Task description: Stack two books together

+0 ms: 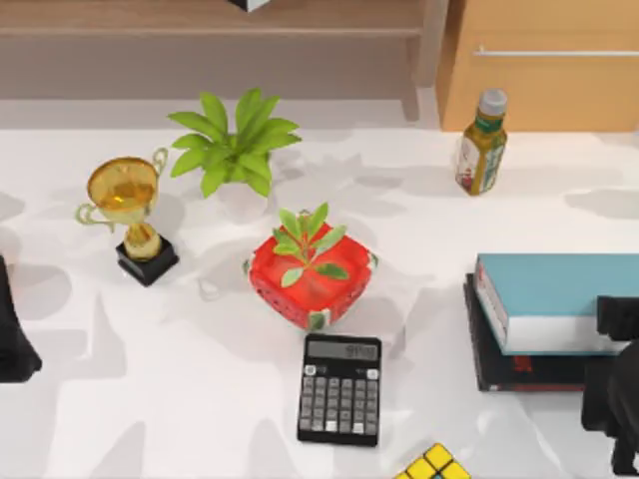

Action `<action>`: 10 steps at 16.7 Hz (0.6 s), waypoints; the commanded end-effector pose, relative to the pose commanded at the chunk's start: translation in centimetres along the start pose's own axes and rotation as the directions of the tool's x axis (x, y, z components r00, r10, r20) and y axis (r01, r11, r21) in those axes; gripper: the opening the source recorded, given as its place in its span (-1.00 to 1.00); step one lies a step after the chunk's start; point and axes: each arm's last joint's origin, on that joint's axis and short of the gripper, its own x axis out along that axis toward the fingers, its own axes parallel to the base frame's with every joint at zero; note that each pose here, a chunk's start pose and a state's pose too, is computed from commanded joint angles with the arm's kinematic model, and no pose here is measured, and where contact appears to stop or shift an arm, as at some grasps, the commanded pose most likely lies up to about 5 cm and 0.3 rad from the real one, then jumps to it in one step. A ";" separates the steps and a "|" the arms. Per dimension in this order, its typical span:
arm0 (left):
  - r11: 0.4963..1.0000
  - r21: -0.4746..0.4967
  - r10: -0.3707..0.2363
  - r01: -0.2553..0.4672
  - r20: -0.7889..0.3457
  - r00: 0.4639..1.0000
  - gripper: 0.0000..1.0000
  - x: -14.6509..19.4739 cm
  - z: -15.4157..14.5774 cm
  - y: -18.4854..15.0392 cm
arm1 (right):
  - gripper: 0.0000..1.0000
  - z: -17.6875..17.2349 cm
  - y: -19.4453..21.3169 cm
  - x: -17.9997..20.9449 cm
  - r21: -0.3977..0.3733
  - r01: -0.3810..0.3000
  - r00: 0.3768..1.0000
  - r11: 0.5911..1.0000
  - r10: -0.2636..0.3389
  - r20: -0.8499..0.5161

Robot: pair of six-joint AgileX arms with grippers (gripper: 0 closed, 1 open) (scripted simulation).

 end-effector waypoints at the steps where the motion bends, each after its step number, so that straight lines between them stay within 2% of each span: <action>1: 1.000 0.000 0.000 0.000 0.000 1.000 1.00 0.0 0.0 0.0 | -1.00 0.0 0.0 0.0 0.000 0.000 1.000 1.000 0.000 0.000; 10: 1.000 0.000 0.000 0.000 0.000 1.000 1.00 0.0 0.0 0.0 | -1.00 0.0 0.1 0.5 0.000 0.000 1.000 1.000 0.000 0.000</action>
